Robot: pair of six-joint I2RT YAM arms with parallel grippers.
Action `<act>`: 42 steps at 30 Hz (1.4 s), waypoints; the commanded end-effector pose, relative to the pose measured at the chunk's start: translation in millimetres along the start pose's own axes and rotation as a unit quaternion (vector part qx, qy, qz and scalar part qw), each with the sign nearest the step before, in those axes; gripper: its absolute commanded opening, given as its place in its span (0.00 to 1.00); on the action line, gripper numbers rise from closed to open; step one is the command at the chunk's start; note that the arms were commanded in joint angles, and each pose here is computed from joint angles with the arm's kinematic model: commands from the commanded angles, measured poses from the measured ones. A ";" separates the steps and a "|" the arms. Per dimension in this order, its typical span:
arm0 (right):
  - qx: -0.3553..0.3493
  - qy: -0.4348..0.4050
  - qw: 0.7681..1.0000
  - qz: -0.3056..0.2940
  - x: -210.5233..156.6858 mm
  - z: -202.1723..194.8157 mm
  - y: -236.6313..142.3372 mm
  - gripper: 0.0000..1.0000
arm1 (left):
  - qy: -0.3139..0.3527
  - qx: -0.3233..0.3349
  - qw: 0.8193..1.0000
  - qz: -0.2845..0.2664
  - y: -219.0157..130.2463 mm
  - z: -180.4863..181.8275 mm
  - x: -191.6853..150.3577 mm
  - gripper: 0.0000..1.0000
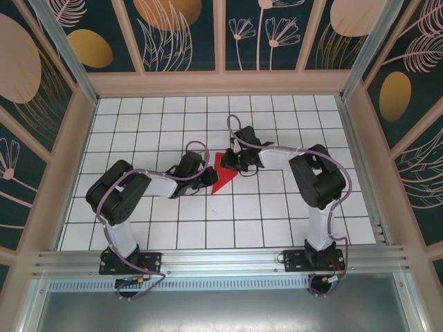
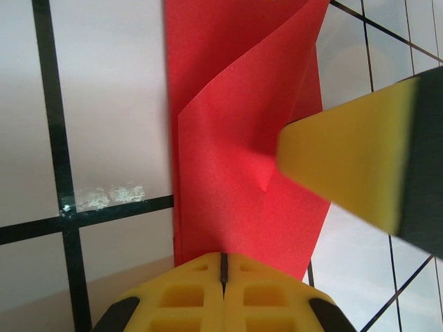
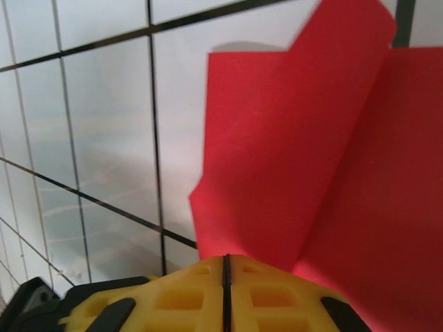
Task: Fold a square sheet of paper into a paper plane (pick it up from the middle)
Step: Fourth fold the wing at the center of the table.
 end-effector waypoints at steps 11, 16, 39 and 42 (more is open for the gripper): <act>-0.050 0.021 0.999 0.005 5.3 -31.2 13.9 0.12 | -0.009 0.003 1.000 0.018 -9.8 0.4 -7.6 0.00; -0.055 0.026 0.998 0.014 0.1 -36.6 17.6 0.12 | -0.001 -0.024 1.000 0.000 -21.8 -19.4 3.7 0.03; -0.067 0.034 0.997 0.015 -1.6 -42.7 19.3 0.12 | 0.008 -0.009 1.000 0.015 -6.5 -17.1 6.3 0.08; -0.070 0.036 0.997 0.014 -1.6 -43.5 19.0 0.12 | 0.008 -0.002 1.000 0.019 -4.6 -11.6 2.5 0.07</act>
Point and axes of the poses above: each hand's point on the last joint's axis, 136 mm out from that joint toward the fingers, its own y axis out along the fingers, its own z axis along the line the jaws close on, x = y × z, the point moved 1 cm from there along -y, back along the fingers, and after that the axes turned 5 degrees about -y, right-handed, at the moved point
